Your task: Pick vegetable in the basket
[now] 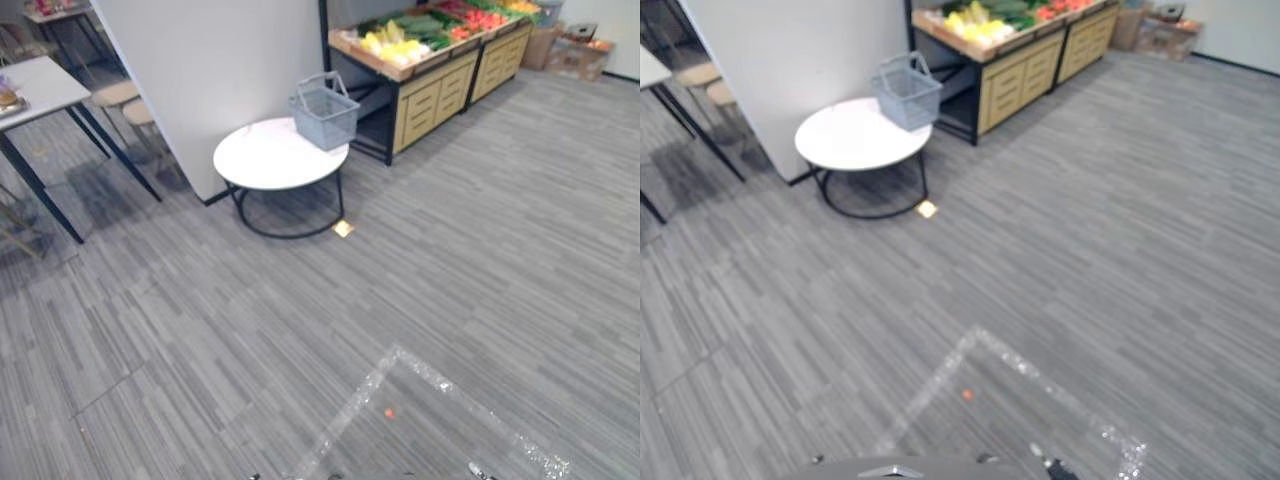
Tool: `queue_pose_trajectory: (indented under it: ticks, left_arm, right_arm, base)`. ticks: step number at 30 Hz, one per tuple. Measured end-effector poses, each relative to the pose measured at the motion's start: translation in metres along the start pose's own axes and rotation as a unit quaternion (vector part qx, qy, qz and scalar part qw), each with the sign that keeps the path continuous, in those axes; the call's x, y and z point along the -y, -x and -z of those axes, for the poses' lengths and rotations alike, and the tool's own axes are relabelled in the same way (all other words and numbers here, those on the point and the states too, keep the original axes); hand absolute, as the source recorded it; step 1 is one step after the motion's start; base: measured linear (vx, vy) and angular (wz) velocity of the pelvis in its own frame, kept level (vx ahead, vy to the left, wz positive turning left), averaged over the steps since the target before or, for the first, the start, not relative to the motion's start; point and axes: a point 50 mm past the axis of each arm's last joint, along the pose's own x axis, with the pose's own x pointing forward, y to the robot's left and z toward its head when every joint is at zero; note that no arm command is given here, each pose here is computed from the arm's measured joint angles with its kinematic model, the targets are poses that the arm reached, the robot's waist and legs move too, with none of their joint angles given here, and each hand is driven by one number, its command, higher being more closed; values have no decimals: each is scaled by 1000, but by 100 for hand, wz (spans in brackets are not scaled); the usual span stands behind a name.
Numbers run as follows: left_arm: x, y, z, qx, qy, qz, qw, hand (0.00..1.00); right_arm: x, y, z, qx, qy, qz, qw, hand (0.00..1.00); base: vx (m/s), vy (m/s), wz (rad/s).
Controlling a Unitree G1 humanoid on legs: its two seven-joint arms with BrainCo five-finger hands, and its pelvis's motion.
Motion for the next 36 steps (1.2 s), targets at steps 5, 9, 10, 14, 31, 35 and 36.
queue_pose_trajectory:
  ticks: [5, 9, 10, 14, 31, 35, 36]
  left_arm:
    - [0, -2, -9, 17, 4, -4, 1000, 0]
    - [-1, -2, -12, 28, 21, -14, 999, 0]
    - [-2, -2, -12, 28, 24, -18, 999, 0]
    - [-1, -2, -12, 29, 26, -27, 999, 0]
    - [-1, -2, -12, 31, 36, -22, 999, 0]
    - [-1, -3, -15, 33, 36, -22, 999, 0]
    - [-1, -3, -15, 34, 37, -22, 998, 0]
  right_arm:
    - [-6, -4, -17, 22, 1, -8, 1000, 0]
    - [-7, -5, -23, 34, -1, -7, 999, 0]
    - [-8, -5, -24, 37, -2, -7, 999, 0]
    - [-7, -5, -28, 49, -10, 0, 999, 0]
    - [-4, -4, -23, 50, -57, 10, 997, 0]
    - [-7, -5, -32, 62, -56, 6, 997, 0]
    - [-8, -6, -36, 66, -56, 4, 996, 0]
  base:
    - [63, -10, -2]
    - [-38, -6, -1]
    - [-81, -19, -1]
    - [-114, -24, -3]
    - [27, -16, -7]
    - [13, -4, -1]
    - [0, 0, 0]
